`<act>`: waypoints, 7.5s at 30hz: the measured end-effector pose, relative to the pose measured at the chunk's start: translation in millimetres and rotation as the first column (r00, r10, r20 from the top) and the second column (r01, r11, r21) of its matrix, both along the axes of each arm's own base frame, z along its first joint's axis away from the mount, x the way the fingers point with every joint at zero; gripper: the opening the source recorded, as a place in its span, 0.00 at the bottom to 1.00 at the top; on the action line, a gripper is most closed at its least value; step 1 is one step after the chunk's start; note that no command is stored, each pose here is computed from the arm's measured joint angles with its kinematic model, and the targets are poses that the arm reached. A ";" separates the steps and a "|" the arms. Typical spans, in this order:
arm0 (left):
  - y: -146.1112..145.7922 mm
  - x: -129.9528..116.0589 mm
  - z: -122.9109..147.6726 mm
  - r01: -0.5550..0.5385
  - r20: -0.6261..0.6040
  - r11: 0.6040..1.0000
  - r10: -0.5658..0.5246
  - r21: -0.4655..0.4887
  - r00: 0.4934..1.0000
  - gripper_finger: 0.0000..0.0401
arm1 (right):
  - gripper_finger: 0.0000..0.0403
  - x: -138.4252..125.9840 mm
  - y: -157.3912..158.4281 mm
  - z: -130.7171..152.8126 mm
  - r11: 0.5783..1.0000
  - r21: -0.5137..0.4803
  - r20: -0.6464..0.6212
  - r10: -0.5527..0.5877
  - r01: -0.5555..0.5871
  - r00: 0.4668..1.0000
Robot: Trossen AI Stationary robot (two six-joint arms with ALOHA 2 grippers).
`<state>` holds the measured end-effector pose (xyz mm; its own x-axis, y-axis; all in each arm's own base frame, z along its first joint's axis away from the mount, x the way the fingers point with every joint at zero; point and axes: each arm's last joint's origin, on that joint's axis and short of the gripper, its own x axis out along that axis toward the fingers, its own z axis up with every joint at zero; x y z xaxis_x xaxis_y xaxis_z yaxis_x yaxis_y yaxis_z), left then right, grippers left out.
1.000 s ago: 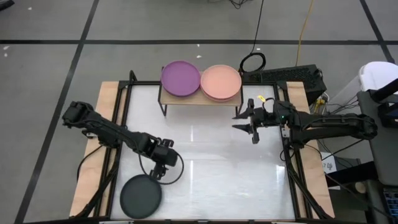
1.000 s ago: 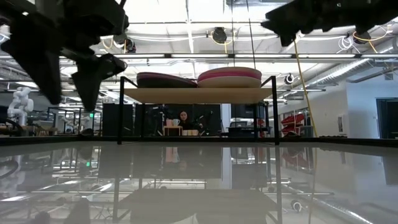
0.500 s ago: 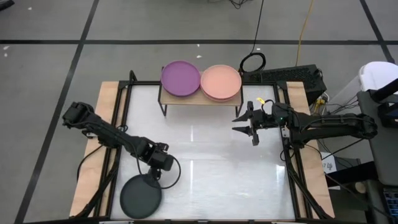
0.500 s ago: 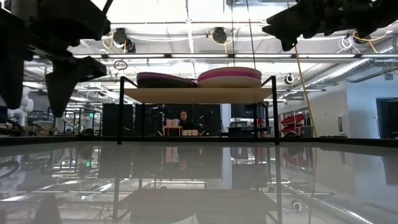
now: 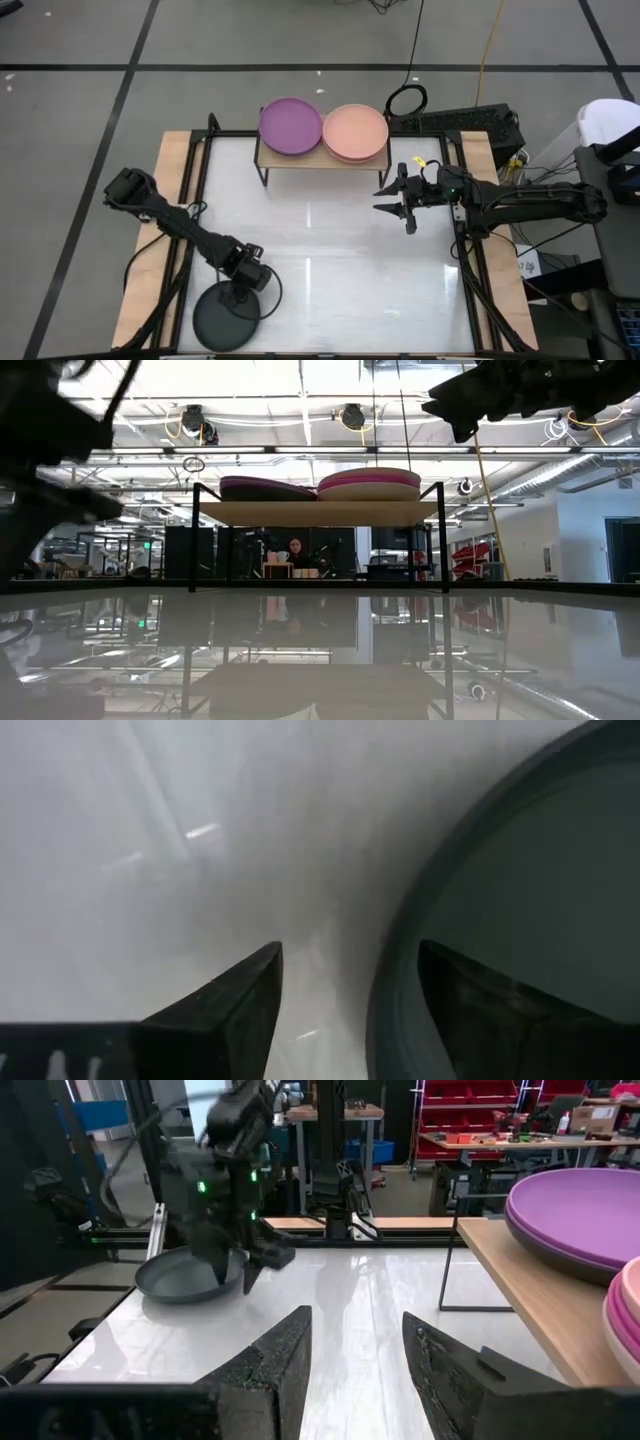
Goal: Place and stack plates onto a shelf
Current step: Stack the black plate on top of the violet plate on the shelf, then return to Home Position
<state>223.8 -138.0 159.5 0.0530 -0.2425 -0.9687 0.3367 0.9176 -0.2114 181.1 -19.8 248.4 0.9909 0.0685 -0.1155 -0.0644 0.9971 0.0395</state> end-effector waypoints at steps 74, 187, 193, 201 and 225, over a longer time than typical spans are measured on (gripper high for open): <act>452.2 -0.7 207.8 -0.938 0.279 0.331 0.915 -0.099 0.293 0.02 | 0.35 0.0 -0.1 -0.2 0.999 0.052 -0.007 -0.005 0.006 1.000; 231.1 -53.0 66.2 -0.593 0.816 0.627 0.572 -0.505 -0.089 0.20 | 0.35 0.0 -0.1 -0.2 0.999 0.052 -0.007 -0.005 0.006 1.000; 231.1 -53.0 66.2 -0.593 0.816 0.627 0.571 -0.505 -0.089 0.20 | 0.35 0.0 0.0 -0.2 0.999 0.052 -0.007 -0.005 0.006 1.000; 231.1 -53.0 66.2 -0.593 0.816 0.627 0.572 -0.505 -0.089 0.20 | 0.35 0.0 -0.1 -0.1 0.999 0.052 -0.007 -0.005 0.006 1.000; 231.1 -53.0 66.2 -0.593 0.816 0.627 0.572 -0.505 -0.089 0.20 | 0.35 0.0 -0.1 -0.1 0.999 0.052 -0.007 -0.005 0.006 1.000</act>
<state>170.8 93.1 225.7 0.9142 0.3905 -0.1088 -0.4054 0.8798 -0.2482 181.0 -19.8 248.3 0.9905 0.0693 -0.1188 -0.0586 0.9941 0.0915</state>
